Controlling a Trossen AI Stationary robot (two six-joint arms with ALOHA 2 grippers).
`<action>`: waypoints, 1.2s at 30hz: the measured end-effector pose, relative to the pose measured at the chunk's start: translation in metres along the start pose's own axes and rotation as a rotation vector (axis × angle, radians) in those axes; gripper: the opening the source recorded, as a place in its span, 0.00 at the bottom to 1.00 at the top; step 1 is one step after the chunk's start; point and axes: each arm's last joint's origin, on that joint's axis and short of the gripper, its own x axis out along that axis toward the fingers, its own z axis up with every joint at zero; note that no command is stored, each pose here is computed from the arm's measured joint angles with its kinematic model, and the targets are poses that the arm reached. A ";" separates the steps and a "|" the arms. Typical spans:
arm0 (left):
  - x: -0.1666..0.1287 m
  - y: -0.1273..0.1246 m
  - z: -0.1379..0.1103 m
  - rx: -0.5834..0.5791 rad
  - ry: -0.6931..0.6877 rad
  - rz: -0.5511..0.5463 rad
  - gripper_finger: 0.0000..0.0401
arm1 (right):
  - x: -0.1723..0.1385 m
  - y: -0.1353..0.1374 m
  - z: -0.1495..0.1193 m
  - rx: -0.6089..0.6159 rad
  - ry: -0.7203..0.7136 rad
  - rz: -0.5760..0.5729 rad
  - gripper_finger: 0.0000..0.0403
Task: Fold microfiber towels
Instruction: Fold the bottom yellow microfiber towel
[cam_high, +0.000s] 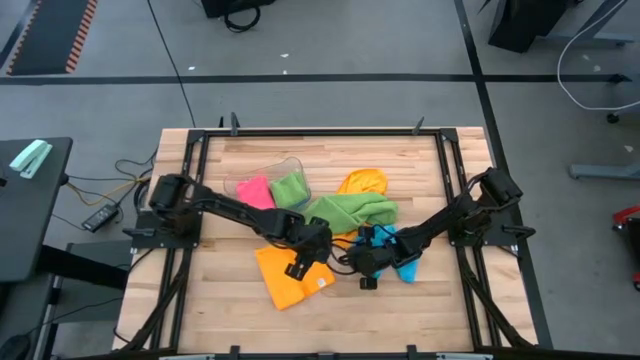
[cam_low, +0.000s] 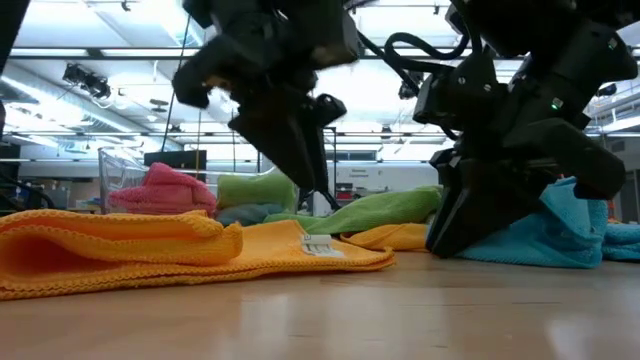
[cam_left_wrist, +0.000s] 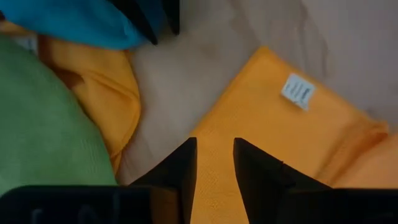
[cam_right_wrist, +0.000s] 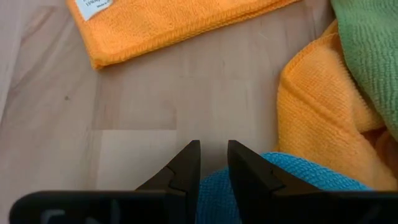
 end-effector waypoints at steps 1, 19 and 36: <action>0.004 0.002 0.000 -0.004 0.019 -0.004 0.29 | 0.000 0.000 0.000 0.000 -0.001 0.001 0.23; 0.023 0.041 0.002 0.079 0.144 -0.097 0.37 | -0.019 0.002 -0.007 0.001 -0.091 0.023 0.23; 0.018 0.065 -0.001 0.135 0.128 -0.101 0.35 | -0.019 0.001 -0.005 -0.028 -0.099 0.018 0.23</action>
